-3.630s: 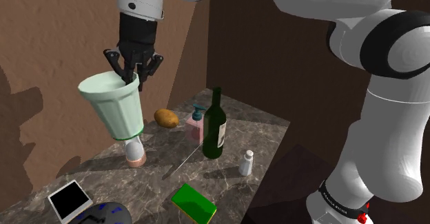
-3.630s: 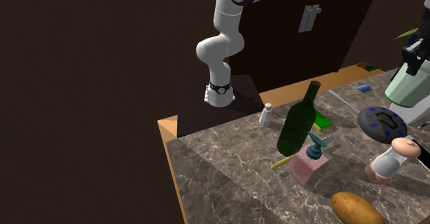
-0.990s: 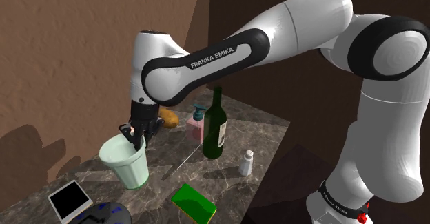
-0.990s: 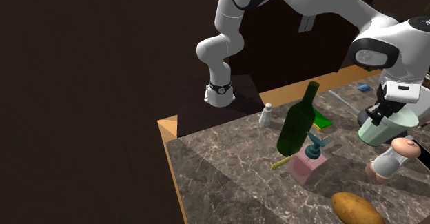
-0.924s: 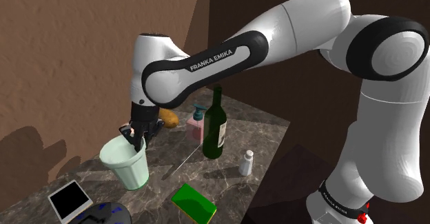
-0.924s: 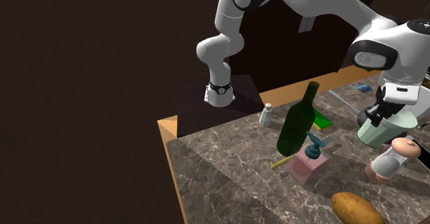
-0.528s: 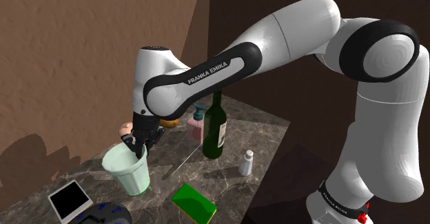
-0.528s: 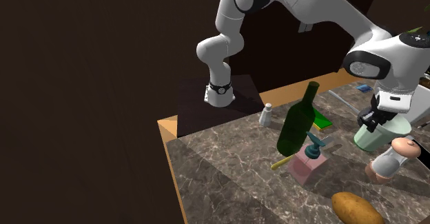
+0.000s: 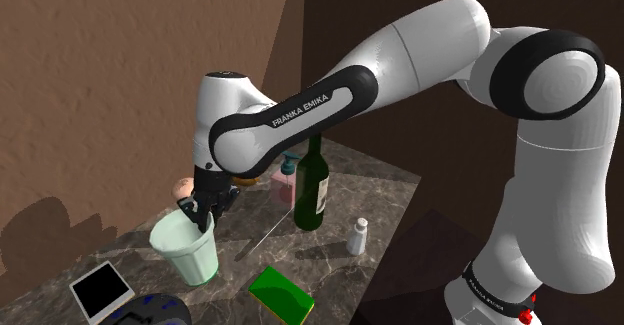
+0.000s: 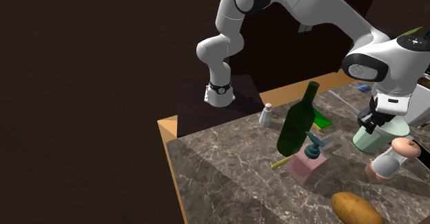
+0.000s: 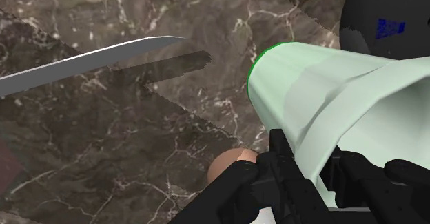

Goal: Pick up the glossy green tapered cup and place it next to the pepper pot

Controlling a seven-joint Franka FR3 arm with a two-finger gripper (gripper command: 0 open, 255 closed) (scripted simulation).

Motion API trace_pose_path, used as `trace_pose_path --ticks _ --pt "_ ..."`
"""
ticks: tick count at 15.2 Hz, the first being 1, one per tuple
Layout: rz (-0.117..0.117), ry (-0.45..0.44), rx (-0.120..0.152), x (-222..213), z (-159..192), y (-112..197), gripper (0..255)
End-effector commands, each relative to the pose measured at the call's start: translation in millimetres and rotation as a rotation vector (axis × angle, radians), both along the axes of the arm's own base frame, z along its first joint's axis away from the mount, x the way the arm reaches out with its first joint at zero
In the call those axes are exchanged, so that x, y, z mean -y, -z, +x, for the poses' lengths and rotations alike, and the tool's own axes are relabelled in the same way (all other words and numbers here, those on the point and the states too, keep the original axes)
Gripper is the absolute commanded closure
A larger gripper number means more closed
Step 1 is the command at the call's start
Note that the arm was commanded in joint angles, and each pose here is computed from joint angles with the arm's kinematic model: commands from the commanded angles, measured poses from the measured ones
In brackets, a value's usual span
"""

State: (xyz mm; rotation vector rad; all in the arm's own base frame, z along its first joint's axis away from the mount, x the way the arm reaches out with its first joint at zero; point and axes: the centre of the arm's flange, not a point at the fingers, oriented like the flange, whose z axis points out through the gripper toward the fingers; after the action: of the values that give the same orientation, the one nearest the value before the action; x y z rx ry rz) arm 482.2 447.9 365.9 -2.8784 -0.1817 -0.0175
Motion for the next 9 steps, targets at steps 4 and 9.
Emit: trace_pose_path --ticks 4,9 --pt "0.001 0.0 0.001 0 0 -1 0" --pt "0.001 0.0 0.001 10 0 -39 0"
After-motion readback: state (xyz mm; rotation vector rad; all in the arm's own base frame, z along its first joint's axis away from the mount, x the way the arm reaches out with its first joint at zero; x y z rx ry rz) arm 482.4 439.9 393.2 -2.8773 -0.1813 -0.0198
